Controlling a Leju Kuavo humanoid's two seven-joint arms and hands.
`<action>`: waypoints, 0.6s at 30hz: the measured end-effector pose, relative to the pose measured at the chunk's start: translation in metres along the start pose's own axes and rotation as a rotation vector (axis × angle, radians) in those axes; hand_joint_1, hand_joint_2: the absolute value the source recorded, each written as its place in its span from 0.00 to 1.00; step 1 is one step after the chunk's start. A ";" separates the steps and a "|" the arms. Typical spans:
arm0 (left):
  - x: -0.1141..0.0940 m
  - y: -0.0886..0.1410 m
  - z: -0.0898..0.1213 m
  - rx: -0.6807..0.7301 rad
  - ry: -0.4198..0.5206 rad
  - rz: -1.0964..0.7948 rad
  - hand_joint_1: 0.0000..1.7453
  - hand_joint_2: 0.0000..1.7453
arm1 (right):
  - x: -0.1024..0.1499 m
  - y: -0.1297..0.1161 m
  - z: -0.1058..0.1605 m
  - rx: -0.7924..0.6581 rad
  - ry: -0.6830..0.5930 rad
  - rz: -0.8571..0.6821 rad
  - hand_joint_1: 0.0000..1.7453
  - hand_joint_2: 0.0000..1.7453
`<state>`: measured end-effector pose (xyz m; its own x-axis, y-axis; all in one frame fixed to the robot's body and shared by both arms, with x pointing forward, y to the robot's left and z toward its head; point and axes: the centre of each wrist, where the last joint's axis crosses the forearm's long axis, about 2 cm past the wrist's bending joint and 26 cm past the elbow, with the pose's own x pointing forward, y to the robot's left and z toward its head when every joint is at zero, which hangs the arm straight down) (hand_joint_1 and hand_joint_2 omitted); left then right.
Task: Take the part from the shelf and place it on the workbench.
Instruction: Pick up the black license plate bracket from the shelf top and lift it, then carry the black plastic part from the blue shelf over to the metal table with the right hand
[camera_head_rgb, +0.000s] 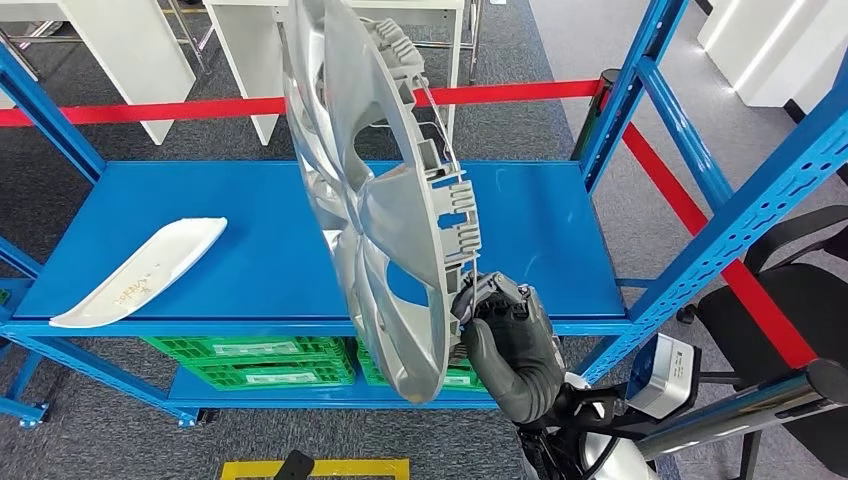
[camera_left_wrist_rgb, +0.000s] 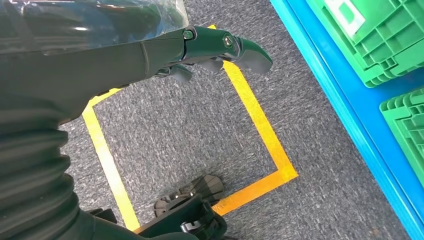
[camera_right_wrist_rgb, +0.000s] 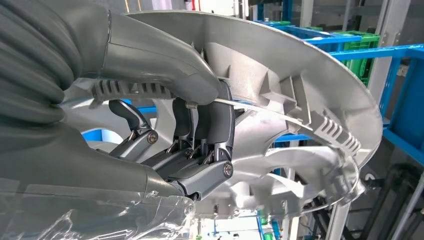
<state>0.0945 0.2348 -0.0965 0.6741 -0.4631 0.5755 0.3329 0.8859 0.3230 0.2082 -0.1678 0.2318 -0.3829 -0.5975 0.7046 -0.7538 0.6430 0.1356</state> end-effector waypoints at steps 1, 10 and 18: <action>0.000 0.000 0.000 -0.001 0.002 0.000 0.00 1.00 | 0.000 0.000 0.000 -0.001 0.002 0.001 1.00 1.00; 0.001 -0.001 0.000 -0.002 0.011 -0.005 0.00 1.00 | -0.001 0.000 0.003 -0.011 0.016 0.006 1.00 1.00; 0.001 -0.001 0.000 -0.005 0.016 -0.007 0.00 1.00 | -0.001 0.000 0.005 -0.025 0.023 0.008 1.00 1.00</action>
<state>0.0952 0.2330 -0.0963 0.6821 -0.4686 0.5614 0.3404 0.8829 0.3233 0.2056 -0.1697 0.2273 -0.3765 -0.5812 0.7214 -0.7371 0.6597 0.1467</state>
